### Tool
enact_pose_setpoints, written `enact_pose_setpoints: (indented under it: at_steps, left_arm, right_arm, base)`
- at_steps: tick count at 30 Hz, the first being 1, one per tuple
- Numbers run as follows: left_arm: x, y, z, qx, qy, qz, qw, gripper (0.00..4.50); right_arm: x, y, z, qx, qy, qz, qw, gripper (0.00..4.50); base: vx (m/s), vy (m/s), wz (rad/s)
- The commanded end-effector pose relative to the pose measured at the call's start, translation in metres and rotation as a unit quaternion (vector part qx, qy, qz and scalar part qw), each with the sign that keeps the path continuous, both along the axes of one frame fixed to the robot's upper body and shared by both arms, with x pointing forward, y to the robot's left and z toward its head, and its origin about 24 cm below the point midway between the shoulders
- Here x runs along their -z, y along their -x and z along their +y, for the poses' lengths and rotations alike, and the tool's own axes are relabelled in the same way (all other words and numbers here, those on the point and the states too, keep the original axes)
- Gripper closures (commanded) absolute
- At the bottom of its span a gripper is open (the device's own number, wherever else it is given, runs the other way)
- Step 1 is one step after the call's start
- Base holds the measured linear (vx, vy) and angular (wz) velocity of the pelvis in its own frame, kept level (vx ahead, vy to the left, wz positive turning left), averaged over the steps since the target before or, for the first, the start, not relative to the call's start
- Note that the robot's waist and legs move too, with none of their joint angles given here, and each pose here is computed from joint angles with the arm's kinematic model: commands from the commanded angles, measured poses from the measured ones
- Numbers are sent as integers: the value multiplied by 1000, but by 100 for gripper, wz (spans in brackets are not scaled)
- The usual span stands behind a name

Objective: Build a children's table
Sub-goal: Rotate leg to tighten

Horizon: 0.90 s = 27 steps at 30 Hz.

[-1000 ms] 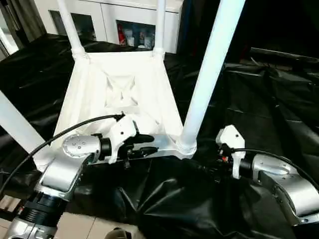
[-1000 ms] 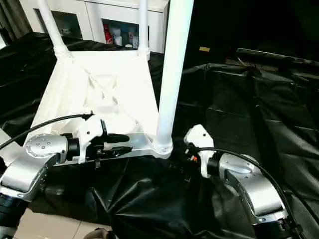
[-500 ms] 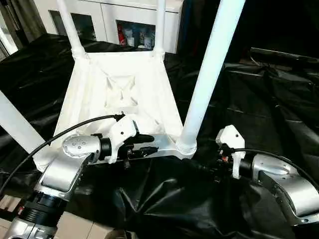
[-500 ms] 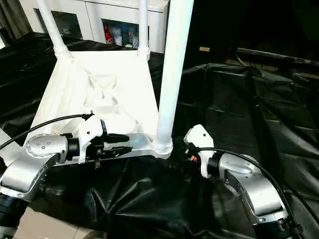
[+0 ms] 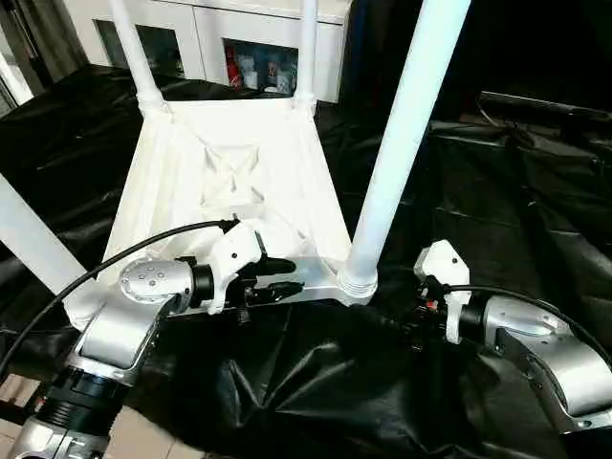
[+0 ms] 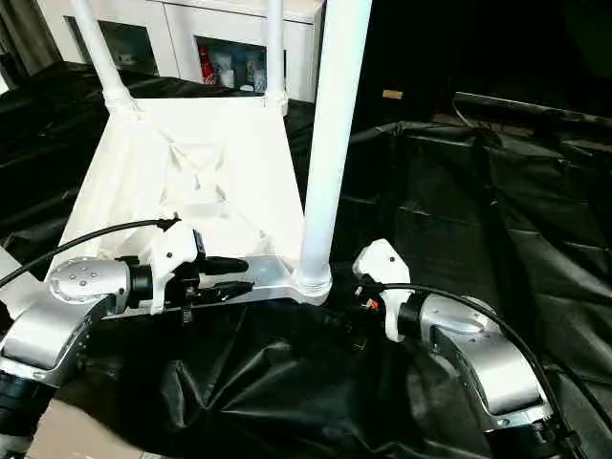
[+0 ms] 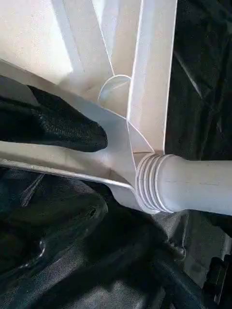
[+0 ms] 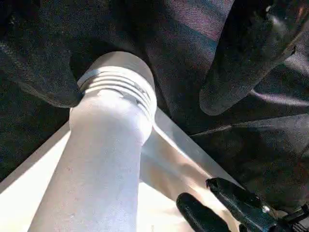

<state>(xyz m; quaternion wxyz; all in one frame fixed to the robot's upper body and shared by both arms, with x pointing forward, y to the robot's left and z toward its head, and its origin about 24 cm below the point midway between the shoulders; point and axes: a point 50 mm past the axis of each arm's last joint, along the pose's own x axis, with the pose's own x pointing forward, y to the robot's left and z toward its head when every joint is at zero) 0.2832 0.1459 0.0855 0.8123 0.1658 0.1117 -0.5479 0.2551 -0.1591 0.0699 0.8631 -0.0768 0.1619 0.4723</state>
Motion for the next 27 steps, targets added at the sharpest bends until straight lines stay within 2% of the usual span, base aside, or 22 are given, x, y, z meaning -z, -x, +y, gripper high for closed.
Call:
enact_pose_setpoints:
  at_steps: [1, 27]
  left_arm:
    - [0, 2, -1, 5, -3, 3, 1000, 278]
    - [0, 2, -1, 5, -3, 3, 1000, 278]
  right_arm:
    - [-7, 1, 4, -14, -1, -16, 1000, 0]
    - [-7, 1, 4, -14, -1, -16, 1000, 0]
  base:
    - [0, 0, 0]
    - [0, 0, 0]
